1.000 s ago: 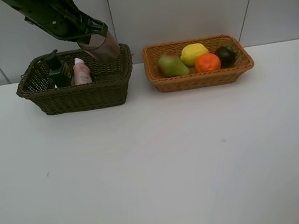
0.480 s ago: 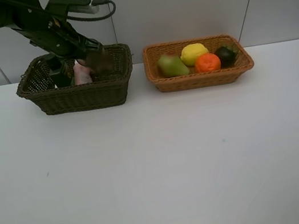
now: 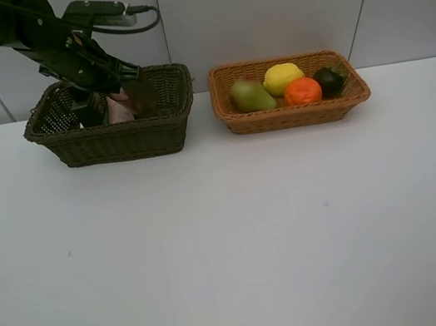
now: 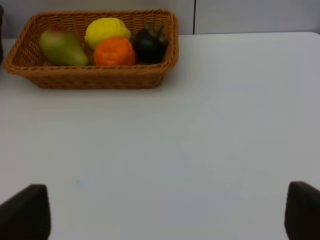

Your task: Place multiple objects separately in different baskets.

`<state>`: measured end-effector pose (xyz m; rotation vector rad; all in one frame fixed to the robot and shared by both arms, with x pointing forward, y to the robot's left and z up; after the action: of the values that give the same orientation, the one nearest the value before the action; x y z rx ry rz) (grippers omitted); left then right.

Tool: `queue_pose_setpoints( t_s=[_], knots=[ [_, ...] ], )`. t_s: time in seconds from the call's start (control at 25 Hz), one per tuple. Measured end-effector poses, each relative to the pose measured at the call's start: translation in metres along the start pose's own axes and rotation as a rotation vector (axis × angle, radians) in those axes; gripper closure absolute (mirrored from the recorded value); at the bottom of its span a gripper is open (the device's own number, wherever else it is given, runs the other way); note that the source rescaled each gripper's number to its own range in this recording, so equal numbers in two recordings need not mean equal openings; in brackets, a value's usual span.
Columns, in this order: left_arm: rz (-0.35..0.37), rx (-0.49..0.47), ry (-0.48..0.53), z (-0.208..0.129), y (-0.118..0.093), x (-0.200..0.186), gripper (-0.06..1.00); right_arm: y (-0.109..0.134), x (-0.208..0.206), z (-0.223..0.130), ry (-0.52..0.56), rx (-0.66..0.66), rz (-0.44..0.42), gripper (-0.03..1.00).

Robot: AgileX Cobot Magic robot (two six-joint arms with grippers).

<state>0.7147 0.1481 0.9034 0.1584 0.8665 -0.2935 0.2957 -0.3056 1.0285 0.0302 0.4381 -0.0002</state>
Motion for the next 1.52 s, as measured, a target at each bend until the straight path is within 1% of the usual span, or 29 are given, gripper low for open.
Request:
queue_pose_setpoints(
  t_s=[0.12, 0.16, 0.2, 0.24, 0.28, 0.36, 0.4, 0.44, 0.48, 0.52, 0.64, 0.92, 1.16, 1.32, 1.52],
  knots=[
    [-0.004, -0.011, 0.000, 0.000, -0.001, 0.000, 0.94, 0.000, 0.000, 0.000, 0.000, 0.000, 0.000, -0.03],
    [-0.005, -0.013, 0.000, 0.000, -0.001, 0.000, 0.92, 0.000, 0.000, 0.000, 0.000, 0.000, 0.000, -0.03],
    [-0.006, -0.017, 0.000, 0.000, -0.001, 0.000, 0.87, 0.000, 0.000, 0.000, 0.000, 0.000, 0.000, -0.03],
    [-0.009, -0.023, 0.000, 0.000, -0.001, 0.000, 0.79, 0.000, 0.000, 0.000, 0.000, 0.000, 0.000, -0.03],
    [-0.009, -0.023, 0.000, 0.000, -0.001, 0.000, 0.64, 0.000, 0.000, 0.000, 0.000, 0.000, 0.000, -0.03],
    [-0.009, -0.023, -0.003, 0.000, -0.001, 0.000, 0.27, 0.000, 0.000, 0.000, 0.000, 0.000, 0.000, -0.03],
    [-0.009, -0.023, -0.004, 0.001, -0.001, 0.000, 0.15, 0.000, 0.000, 0.000, 0.000, 0.000, 0.000, -0.03],
    [-0.011, -0.028, -0.005, 0.001, -0.002, 0.000, 0.05, 0.000, 0.000, 0.000, 0.000, 0.000, 0.000, -0.03],
    [-0.012, -0.030, -0.008, 0.001, -0.002, 0.000, 0.00, 0.000, 0.000, 0.000, 0.000, 0.000, 0.000, -0.03],
    [-0.012, -0.032, -0.011, 0.002, -0.002, 0.000, -0.02, 0.000, 0.000, 0.000, 0.000, 0.000, 0.000, -0.03],
    [-0.013, -0.033, -0.015, 0.002, -0.002, 0.000, -0.05, 0.000, 0.000, 0.000, 0.000, 0.000, 0.000, -0.03],
    [-0.015, -0.038, -0.017, 0.003, -0.002, 0.000, -0.06, 0.000, 0.000, 0.000, 0.000, 0.000, 0.000, -0.03],
    [-0.020, -0.047, 0.029, -0.001, -0.003, -0.008, -0.06, 0.000, 0.000, 0.000, 0.000, 0.000, 0.000, -0.03],
    [-0.022, -0.047, 0.039, 0.005, -0.003, -0.033, -0.06, 0.000, 0.000, 0.000, 0.000, 0.000, 0.000, -0.03],
    [-0.025, -0.045, 0.039, 0.017, -0.003, -0.083, -0.06, 0.000, 0.000, 0.000, 0.000, 0.000, 0.000, -0.03]
  ],
)
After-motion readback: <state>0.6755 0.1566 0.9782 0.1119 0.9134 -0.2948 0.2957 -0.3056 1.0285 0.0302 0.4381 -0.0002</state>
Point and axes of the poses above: a point on each arm's last joint axis where the gripper is mounted, x pointing out along that axis toward the gripper, y along the wrist's bending axis when the last joint is at zero, z = x × y, the point moved 7 cm from there along x, pointing out along that axis toward the gripper, and after that the axes turned 4 degrees about x, right-handed, at the moved point
